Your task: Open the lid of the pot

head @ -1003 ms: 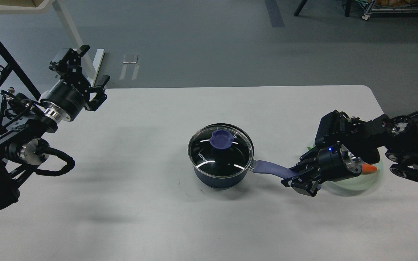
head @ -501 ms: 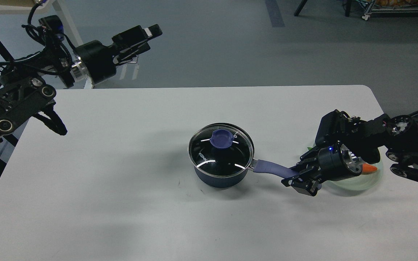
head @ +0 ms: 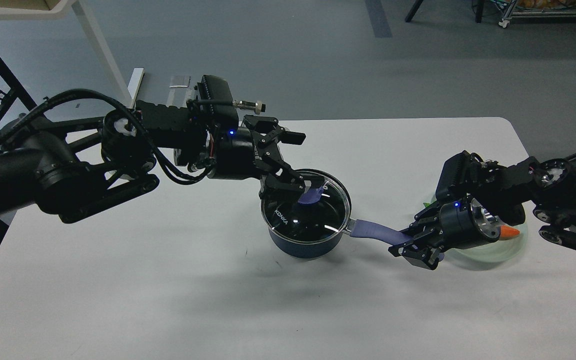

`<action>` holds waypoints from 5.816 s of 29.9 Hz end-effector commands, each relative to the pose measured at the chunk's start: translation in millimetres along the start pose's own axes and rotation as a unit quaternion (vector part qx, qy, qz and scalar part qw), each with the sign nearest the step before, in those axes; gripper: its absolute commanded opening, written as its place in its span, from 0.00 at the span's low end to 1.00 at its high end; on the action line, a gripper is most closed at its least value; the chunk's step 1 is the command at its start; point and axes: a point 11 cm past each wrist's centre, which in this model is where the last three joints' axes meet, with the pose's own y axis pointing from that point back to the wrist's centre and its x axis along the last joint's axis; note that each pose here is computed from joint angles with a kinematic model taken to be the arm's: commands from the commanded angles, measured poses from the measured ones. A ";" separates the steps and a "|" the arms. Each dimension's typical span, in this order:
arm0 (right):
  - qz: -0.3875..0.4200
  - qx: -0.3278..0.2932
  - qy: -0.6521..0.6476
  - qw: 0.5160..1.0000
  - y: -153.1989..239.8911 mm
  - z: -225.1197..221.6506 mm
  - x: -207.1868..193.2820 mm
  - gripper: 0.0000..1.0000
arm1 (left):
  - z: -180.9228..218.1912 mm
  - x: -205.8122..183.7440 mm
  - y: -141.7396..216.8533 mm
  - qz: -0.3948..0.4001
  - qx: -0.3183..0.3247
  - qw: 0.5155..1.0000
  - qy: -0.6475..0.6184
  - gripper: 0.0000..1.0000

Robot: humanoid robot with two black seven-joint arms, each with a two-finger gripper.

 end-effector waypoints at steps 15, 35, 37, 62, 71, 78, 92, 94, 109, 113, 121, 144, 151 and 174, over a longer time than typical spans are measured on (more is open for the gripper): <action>-0.001 0.004 0.000 1.000 -2.6 -1.9 -0.1 0.23 | -15.4 -43.8 -28.8 -0.036 0.020 0.999 -0.029 0.99; -0.002 0.006 -0.003 1.000 -4.1 -3.0 -2.8 0.24 | -4.3 -57.8 -43.3 -0.038 0.008 0.999 -0.011 0.94; -0.002 0.006 -0.003 1.000 -4.1 -3.0 -2.8 0.24 | -2.7 -57.5 -45.4 -0.038 0.005 0.999 -0.011 0.84; -0.002 0.006 -0.002 1.000 -4.4 -2.8 -2.5 0.24 | -11.2 -24.7 -39.0 -0.021 0.010 0.999 -0.041 0.36; -0.002 0.005 -0.003 1.000 -3.6 -2.2 -3.1 0.24 | -42.5 17.2 18.5 -0.002 0.057 0.995 -0.086 0.37; 0.000 0.003 -0.001 1.000 -2.3 -1.3 -1.0 0.24 | -67.3 -14.1 116.5 0.011 0.137 0.987 -0.085 0.37; -0.001 0.000 -0.002 1.000 -2.7 0.6 -0.5 0.24 | -23.5 -168.8 216.4 -0.029 0.193 0.981 -0.015 0.37; 0.000 0.000 -0.001 1.000 -2.7 0.6 -0.3 0.24 | -19.3 -185.5 218.2 -0.044 0.194 0.980 -0.004 0.37; 0.000 0.000 -0.001 1.000 -2.7 0.6 -0.3 0.24 | -22.8 -243.9 216.9 -0.100 0.213 0.972 0.026 0.39; -0.001 0.000 -0.002 1.000 -2.7 0.7 -1.7 0.24 | -24.3 -248.8 212.4 -0.103 0.213 0.971 0.027 0.41; -0.002 0.001 -0.003 1.000 -3.0 0.5 -2.2 0.24 | -26.4 -250.3 205.1 -0.101 0.212 0.972 0.028 0.75; -0.001 0.000 -0.003 1.000 -2.5 0.9 -2.1 0.24 | -44.2 -143.5 225.2 0.081 0.280 0.933 0.209 0.99; -0.001 -0.001 -0.003 1.000 -1.6 1.5 -1.7 0.24 | -93.5 -74.9 235.6 0.301 0.270 0.776 0.485 0.99; 0.002 -0.003 -0.003 1.000 0.2 2.9 0.5 0.64 | -172.6 -103.1 226.7 0.504 0.187 0.498 0.680 0.99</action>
